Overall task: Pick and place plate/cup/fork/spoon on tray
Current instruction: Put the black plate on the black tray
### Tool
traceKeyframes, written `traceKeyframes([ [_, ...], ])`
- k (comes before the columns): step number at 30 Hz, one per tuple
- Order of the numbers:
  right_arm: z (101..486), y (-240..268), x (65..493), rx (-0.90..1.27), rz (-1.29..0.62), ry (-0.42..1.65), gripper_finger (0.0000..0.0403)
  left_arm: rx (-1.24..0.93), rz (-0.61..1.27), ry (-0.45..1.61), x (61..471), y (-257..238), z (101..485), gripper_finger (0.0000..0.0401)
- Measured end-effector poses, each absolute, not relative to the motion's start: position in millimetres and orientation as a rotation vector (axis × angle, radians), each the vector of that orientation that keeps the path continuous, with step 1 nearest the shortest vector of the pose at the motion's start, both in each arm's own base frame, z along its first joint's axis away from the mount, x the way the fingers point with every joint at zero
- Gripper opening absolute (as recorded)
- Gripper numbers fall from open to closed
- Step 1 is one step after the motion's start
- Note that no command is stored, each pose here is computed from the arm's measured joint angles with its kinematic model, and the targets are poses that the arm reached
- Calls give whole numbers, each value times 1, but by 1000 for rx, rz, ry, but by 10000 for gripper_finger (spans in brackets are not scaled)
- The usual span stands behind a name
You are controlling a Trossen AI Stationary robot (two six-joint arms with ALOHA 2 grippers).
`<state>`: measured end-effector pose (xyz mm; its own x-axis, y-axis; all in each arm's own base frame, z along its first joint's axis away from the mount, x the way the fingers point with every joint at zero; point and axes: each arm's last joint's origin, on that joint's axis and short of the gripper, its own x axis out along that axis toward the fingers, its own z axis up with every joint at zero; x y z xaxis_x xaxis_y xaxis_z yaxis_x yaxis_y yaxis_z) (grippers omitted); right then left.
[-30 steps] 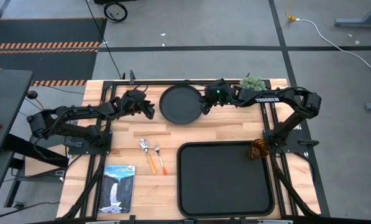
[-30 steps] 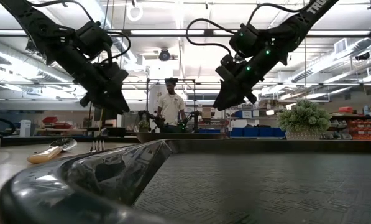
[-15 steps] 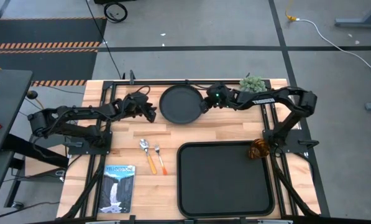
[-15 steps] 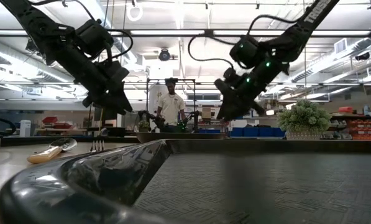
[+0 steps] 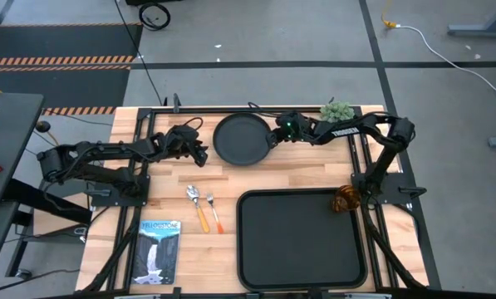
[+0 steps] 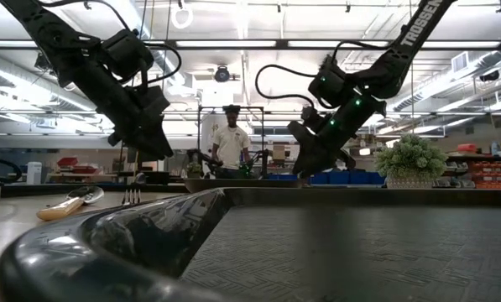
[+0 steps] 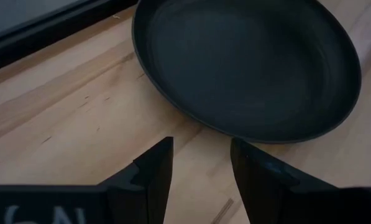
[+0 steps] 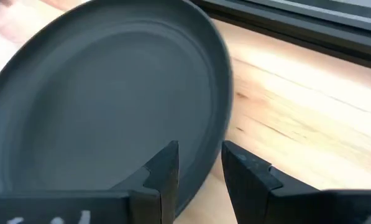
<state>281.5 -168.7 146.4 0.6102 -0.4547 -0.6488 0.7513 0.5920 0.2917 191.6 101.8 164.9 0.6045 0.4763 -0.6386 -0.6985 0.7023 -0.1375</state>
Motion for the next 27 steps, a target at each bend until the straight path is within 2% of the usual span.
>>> traceKeyframes([
  [8,138,-176,277,579,-769,597,128,-402,729,572,194,110,163,169],
  [14,139,-175,278,577,-761,593,128,-523,711,569,197,128,145,172],
  [27,139,-174,279,569,-726,596,128,-741,701,487,200,156,120,232],
])
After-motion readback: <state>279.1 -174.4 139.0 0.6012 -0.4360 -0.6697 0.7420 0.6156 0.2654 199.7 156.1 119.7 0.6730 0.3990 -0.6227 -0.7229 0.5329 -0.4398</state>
